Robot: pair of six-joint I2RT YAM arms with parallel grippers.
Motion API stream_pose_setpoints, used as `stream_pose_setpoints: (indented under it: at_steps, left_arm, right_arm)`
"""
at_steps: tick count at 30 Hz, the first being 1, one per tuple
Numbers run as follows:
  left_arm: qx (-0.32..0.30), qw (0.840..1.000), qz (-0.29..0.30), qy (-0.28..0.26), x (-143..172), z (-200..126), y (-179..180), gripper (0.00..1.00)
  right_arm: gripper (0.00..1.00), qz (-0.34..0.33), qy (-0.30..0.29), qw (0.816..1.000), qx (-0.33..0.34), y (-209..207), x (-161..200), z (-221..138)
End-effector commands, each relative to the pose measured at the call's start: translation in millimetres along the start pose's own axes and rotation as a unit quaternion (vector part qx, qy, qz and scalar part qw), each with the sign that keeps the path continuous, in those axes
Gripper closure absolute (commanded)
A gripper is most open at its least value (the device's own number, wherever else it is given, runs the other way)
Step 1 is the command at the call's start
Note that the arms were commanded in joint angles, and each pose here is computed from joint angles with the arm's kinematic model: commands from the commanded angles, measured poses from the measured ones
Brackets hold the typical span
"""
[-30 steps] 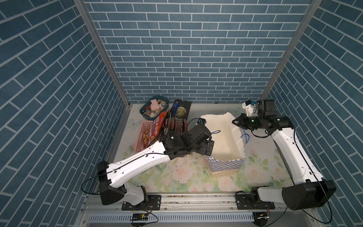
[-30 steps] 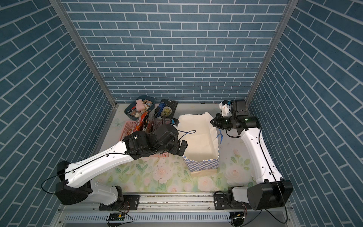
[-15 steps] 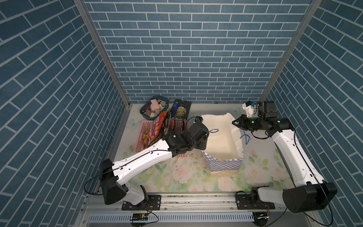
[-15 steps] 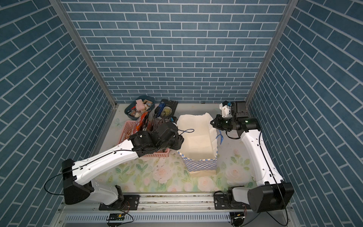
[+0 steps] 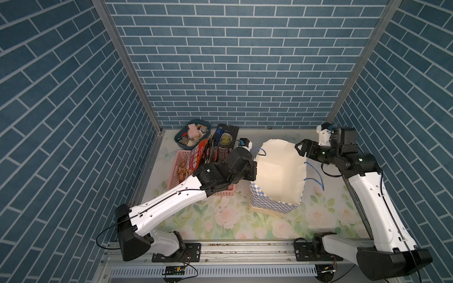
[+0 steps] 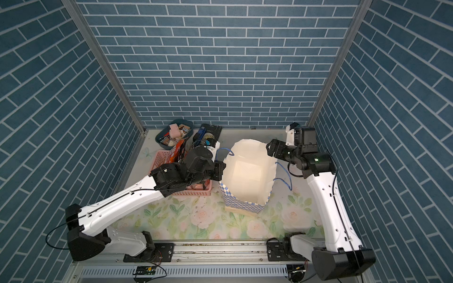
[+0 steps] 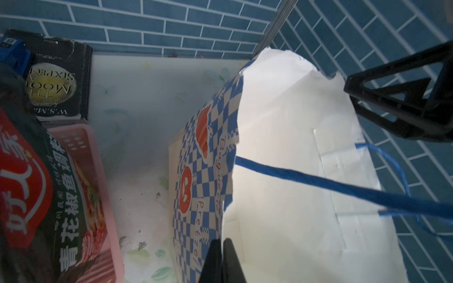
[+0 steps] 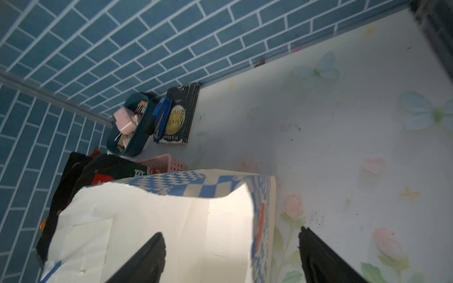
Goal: Place the condiment packets inside the bag
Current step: Pick up the paper bag from the center of the board, then move the storage box to the center of the board.
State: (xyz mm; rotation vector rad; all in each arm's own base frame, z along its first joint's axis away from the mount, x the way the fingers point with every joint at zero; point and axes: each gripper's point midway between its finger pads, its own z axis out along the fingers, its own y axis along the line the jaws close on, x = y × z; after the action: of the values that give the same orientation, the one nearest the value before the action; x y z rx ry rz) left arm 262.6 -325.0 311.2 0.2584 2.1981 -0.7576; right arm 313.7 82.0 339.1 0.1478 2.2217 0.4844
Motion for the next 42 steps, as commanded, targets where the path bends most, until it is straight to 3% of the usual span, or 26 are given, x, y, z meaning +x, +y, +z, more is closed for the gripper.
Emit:
stream_pose_setpoints:
  at_steps: [1, 5, 9, 11, 15, 21, 25, 30, 38, 42]
  left_arm:
    - [0.056, 0.995, -0.039, -0.072, -48, -9, -10, 1.00]
    - [0.084, 0.986, -0.058, -0.129, -105, -14, -11, 1.00]
    - [0.117, 0.974, -0.068, -0.184, -169, -19, -17, 1.00]
    - [0.134, 0.966, -0.071, -0.208, -202, -21, -19, 1.00]
    - [0.130, 0.954, -0.074, -0.259, -263, -24, -6, 1.00]
    - [0.070, 0.929, -0.122, -0.341, -330, -45, 79, 1.00]
    - [0.018, 0.908, -0.141, -0.395, -348, -83, 132, 1.00]
    - [-0.024, 0.886, -0.148, -0.438, -353, -134, 172, 1.00]
    - [-0.088, 0.859, -0.137, -0.485, -348, -212, 205, 1.00]
    - [-0.143, 0.843, -0.115, -0.505, -341, -253, 210, 1.00]
  right_arm:
    - [0.10, -0.017, -0.150, 0.986, 0.076, -17, -46, -66]
    - [0.11, -0.015, -0.268, 0.960, 0.080, -20, -60, -125]
    - [0.11, -0.007, -0.297, 0.952, 0.074, -25, -49, -136]
    - [0.12, -0.003, -0.279, 0.958, 0.067, -28, -37, -123]
    - [0.16, 0.010, -0.195, 0.981, 0.011, -21, -3, -62]
    - [0.24, 0.048, -0.076, 0.991, -0.099, 0, 56, 28]
    - [0.24, 0.029, 0.008, 0.989, -0.142, 39, 91, 84]
    - [0.26, 0.031, 0.078, 0.975, -0.208, 113, 121, 137]
    - [0.36, 0.061, 0.179, 0.944, -0.272, 198, 174, 215]
    - [0.49, 0.072, 0.206, 0.940, -0.262, 214, 189, 252]
